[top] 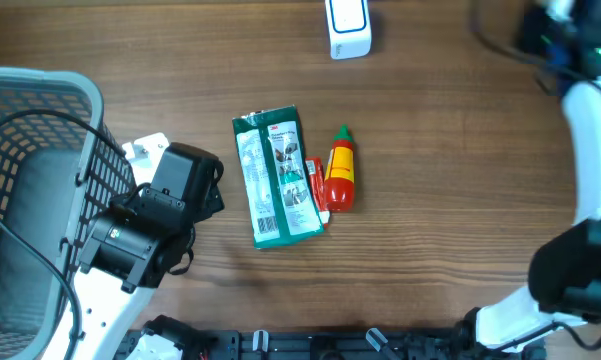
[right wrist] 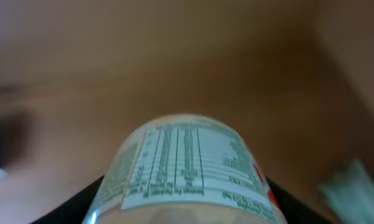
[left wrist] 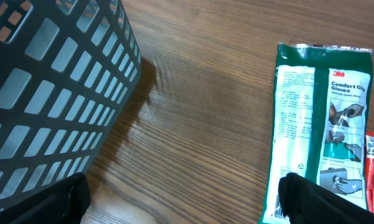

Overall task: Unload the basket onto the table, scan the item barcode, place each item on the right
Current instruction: 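Carry the jar to the right edge and set it down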

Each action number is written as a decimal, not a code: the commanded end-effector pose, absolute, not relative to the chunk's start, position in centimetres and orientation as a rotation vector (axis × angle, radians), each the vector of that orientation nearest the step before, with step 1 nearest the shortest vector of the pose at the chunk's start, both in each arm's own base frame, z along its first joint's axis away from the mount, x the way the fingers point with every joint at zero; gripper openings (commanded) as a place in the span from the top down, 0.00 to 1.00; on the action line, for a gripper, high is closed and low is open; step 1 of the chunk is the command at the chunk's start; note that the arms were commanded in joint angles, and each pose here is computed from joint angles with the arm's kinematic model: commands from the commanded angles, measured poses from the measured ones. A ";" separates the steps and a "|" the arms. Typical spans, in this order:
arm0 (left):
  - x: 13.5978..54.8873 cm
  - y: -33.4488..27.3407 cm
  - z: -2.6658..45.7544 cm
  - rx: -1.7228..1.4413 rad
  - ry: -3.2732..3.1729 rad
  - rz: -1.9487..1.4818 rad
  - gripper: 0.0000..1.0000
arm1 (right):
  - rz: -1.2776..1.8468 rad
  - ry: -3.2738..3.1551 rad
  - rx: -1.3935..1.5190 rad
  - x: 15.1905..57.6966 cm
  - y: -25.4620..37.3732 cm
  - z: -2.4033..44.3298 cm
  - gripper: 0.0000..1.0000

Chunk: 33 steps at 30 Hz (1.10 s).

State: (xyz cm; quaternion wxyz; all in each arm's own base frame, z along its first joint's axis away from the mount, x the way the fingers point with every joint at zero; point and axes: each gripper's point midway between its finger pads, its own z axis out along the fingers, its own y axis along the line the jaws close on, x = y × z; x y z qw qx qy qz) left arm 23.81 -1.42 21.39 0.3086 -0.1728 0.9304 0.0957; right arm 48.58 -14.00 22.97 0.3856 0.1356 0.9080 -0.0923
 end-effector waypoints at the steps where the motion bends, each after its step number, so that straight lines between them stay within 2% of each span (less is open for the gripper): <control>1: 23.8 -1.1 21.4 -0.485 2.447 0.263 0.00 | -0.154 2.477 0.582 45.0 -19.4 16.5 0.38; 6: 23.8 -1.1 21.4 -0.486 2.447 0.263 0.00 | -0.088 2.598 0.941 40.1 -25.4 8.9 0.38; 9: 23.8 -1.1 21.4 -0.486 2.447 0.263 0.00 | -0.137 2.599 1.054 38.6 -28.3 6.4 0.37; 12: 23.8 -1.1 21.4 -0.485 2.447 0.263 0.00 | -0.194 2.585 1.133 37.3 -31.2 4.3 0.27; 13: 23.8 -1.1 21.4 -0.486 2.447 0.263 0.00 | -0.196 2.579 1.146 37.0 -31.6 4.0 0.27; 14: 23.8 -1.1 21.4 -0.485 2.447 0.263 0.00 | -0.204 2.556 1.163 36.9 -32.4 4.1 0.21; 15: 23.8 -1.1 21.4 -0.486 2.447 0.263 0.00 | -0.211 2.539 1.166 36.9 -32.8 4.3 0.08; 16: 23.8 -1.1 21.4 -0.486 2.447 0.263 0.00 | -0.217 2.524 1.169 37.0 -33.3 4.8 0.02; 19: 23.8 -1.1 21.4 -0.485 2.447 0.263 0.00 | -0.235 2.451 1.181 37.6 -34.6 8.5 0.00; 22: 23.8 -1.1 21.4 -0.485 2.447 0.263 0.00 | -0.252 2.347 1.167 38.6 -35.0 15.6 0.00; 25: 23.8 -1.1 21.4 -0.486 2.447 0.263 0.00 | -0.153 2.189 1.244 39.0 -32.1 23.7 0.00; 26: 23.8 -1.1 21.4 -0.486 2.447 0.263 0.00 | -0.064 2.177 1.212 39.2 -29.3 26.1 0.00; 29: 23.8 -1.1 21.4 -0.486 2.447 0.263 0.00 | 0.114 2.227 1.089 39.8 -22.1 29.2 0.00; 33: 23.8 -1.1 21.4 -0.486 2.447 0.262 0.00 | 0.504 2.476 0.812 40.6 -7.6 28.9 0.00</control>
